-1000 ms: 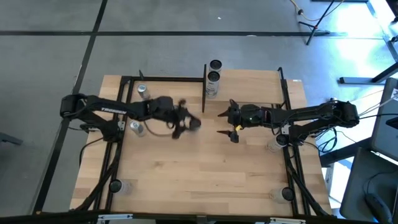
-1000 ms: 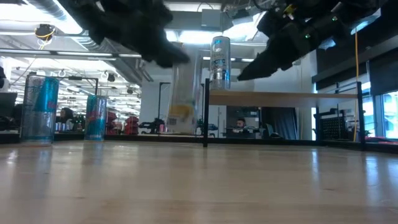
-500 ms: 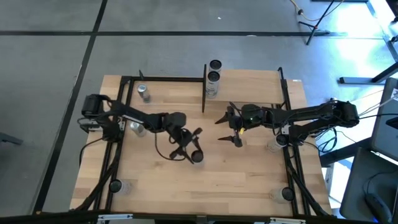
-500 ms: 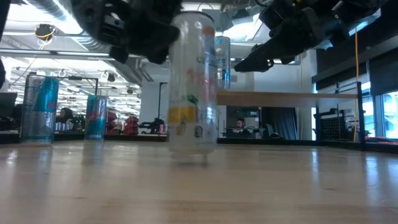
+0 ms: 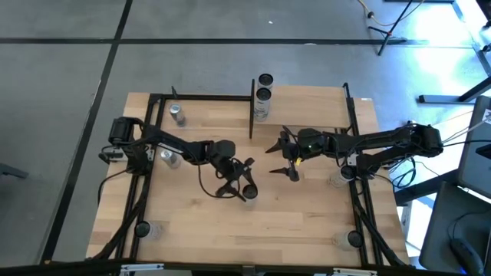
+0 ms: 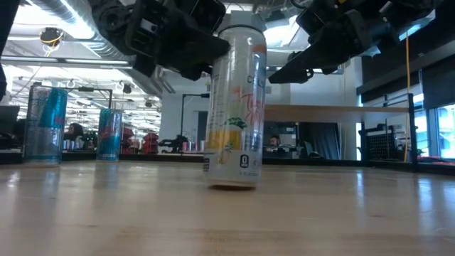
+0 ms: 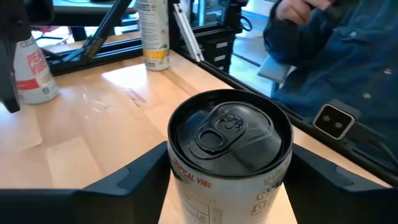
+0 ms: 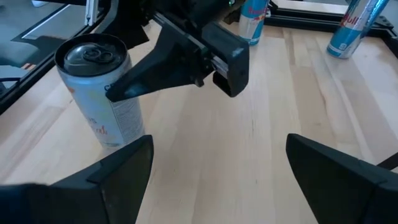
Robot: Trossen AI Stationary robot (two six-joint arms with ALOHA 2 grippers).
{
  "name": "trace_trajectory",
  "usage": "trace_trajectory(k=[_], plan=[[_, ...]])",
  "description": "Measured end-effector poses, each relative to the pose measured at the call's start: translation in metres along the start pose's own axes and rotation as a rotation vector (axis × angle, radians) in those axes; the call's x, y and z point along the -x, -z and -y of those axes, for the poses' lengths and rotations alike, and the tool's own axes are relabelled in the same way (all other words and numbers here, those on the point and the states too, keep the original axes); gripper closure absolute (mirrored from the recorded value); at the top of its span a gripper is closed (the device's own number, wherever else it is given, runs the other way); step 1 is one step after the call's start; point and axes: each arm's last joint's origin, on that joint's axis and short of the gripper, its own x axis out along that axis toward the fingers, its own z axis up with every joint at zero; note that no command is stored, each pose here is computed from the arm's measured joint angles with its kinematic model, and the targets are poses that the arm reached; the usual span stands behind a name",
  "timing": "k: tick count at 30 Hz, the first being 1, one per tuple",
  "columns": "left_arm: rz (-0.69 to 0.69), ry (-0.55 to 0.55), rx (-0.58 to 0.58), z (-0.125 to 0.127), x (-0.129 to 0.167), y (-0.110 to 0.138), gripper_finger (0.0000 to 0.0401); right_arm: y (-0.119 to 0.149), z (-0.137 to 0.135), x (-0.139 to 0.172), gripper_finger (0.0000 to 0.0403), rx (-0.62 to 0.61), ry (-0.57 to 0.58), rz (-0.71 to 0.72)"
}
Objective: Place canned beverage on shelf
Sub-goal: Put the top white yellow soda can on the shelf
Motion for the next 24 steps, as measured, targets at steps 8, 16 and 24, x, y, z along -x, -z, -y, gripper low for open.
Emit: trace_trajectory(k=[8,16,24], plan=[[-0.007,-0.026,-0.006,0.009,0.0,-0.008,0.0117,0.0,0.0,0.0,0.0052,0.0,0.0,0.0],[-0.059,-0.2,0.049,0.017,0.024,-0.031,0.0115,0.0,0.0,0.0,0.0052,-0.002,0.0,0.004],[-0.177,-0.345,0.082,0.046,0.042,-0.048,0.0115,-0.006,-0.018,-0.004,0.0052,0.044,-0.025,0.036]])
